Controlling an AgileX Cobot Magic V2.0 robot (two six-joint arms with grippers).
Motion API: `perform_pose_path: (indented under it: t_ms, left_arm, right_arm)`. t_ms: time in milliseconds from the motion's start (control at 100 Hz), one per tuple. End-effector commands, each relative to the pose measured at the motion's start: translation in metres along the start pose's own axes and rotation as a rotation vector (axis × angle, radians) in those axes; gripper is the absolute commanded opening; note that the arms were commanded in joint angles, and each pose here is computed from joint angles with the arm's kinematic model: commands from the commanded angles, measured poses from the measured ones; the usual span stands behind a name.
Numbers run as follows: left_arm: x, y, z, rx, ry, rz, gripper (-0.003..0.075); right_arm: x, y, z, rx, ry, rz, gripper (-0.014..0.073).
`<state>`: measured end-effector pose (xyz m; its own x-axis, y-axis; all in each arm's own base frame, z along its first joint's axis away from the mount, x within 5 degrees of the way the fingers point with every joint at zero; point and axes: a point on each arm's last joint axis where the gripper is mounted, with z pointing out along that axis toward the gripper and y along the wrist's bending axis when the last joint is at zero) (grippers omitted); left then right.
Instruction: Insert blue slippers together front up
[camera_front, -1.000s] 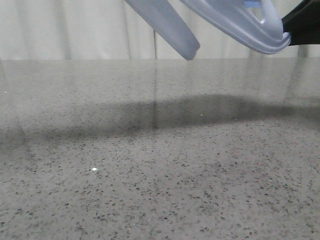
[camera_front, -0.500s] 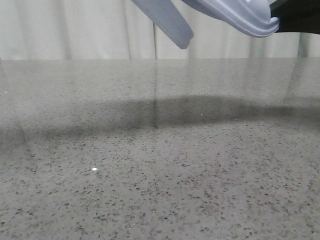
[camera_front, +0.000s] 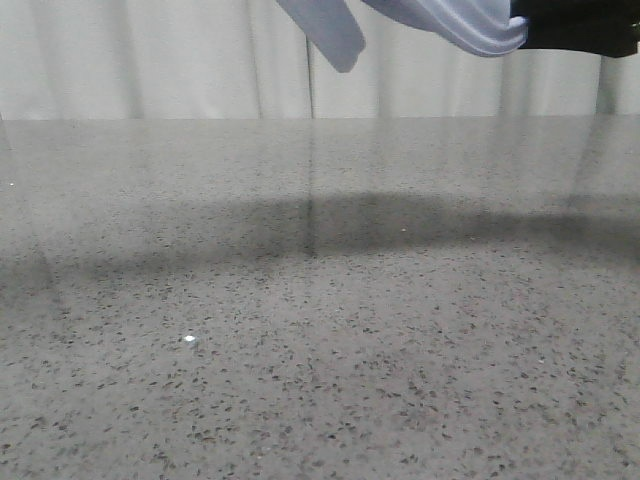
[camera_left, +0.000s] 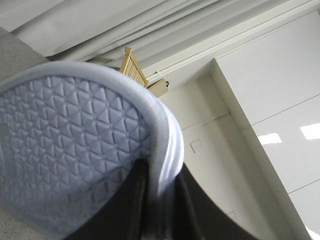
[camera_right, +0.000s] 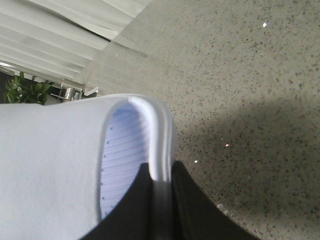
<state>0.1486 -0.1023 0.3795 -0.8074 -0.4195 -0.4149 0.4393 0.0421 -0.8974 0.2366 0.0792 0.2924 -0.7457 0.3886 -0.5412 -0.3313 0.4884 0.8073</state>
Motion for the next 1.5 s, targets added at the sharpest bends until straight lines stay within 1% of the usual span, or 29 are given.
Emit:
perform_pose_path:
  t_ms: [0, 100, 150, 410, 550, 620, 690, 740, 760, 810, 830, 880, 970, 1040, 1220, 1320, 1490]
  left_arm:
    - [0.003, -0.013, 0.001, 0.092, 0.051, -0.020, 0.0029]
    - [0.003, -0.013, 0.001, 0.091, 0.051, -0.022, 0.0029]
    - [0.003, -0.013, 0.001, 0.091, 0.051, -0.022, 0.0029]
    - [0.001, -0.010, 0.003, 0.084, 0.050, -0.031, 0.0029]
    - [0.001, -0.010, 0.003, 0.079, 0.043, -0.022, 0.0029]
    - [0.000, -0.009, 0.003, 0.073, 0.037, -0.024, 0.0029]
    - [-0.001, -0.008, 0.003, 0.068, 0.032, -0.026, 0.0029]
    - [-0.002, -0.006, 0.004, 0.065, 0.032, -0.030, 0.0029]
    - [-0.002, -0.006, 0.004, 0.064, 0.032, -0.032, 0.0029]
    - [-0.002, -0.005, 0.005, 0.061, 0.033, -0.036, 0.0029]
    - [-0.003, -0.004, 0.005, 0.060, 0.033, -0.038, 0.0029]
    - [-0.003, -0.003, 0.006, 0.057, 0.033, -0.042, 0.0029]
    - [-0.004, -0.001, 0.006, 0.050, 0.028, -0.045, 0.0029]
    - [-0.005, 0.001, 0.007, 0.045, 0.027, -0.051, 0.0029]
    - [-0.010, 0.009, 0.010, 0.015, 0.010, -0.072, 0.0027]
    - [-0.012, 0.014, 0.011, -0.001, 0.005, -0.083, 0.0027]
    - [-0.014, 0.024, 0.015, -0.044, 0.012, -0.093, 0.0027]
  right_arm:
    - [0.000, 0.038, -0.005, -0.274, 0.020, -0.041, -0.0107]
    - [-0.001, 0.045, -0.007, -0.351, 0.008, -0.067, -0.0107]
    - [-0.001, 0.045, -0.007, -0.355, 0.006, -0.069, -0.0107]
    - [-0.004, 0.041, -0.006, -0.300, -0.020, -0.067, -0.0106]
    - [-0.004, 0.040, -0.005, -0.289, -0.026, -0.066, -0.0097]
    - [-0.005, 0.039, -0.005, -0.283, -0.030, -0.065, -0.0050]
    - [-0.005, 0.039, -0.005, -0.275, -0.034, -0.065, 0.0043]
    - [-0.005, 0.038, -0.005, -0.269, -0.037, -0.064, 0.0141]
    - [-0.006, 0.038, -0.005, -0.266, -0.041, -0.063, 0.0169]
    - [-0.006, 0.037, -0.005, -0.257, -0.045, -0.062, 0.0282]
    - [-0.006, 0.037, -0.005, -0.255, -0.046, -0.062, 0.0310]
    - [-0.007, 0.036, -0.004, -0.242, -0.054, -0.060, 0.0412]
    - [-0.008, 0.033, -0.004, -0.214, -0.069, -0.058, 0.0524]
    - [-0.011, 0.031, -0.005, -0.197, -0.084, -0.057, 0.0554]
    - [-0.019, 0.024, -0.012, -0.161, -0.129, -0.050, 0.0552]
    - [-0.024, 0.022, -0.020, -0.159, -0.163, -0.050, 0.0552]
    - [-0.034, 0.029, -0.040, -0.170, -0.265, -0.115, 0.0552]
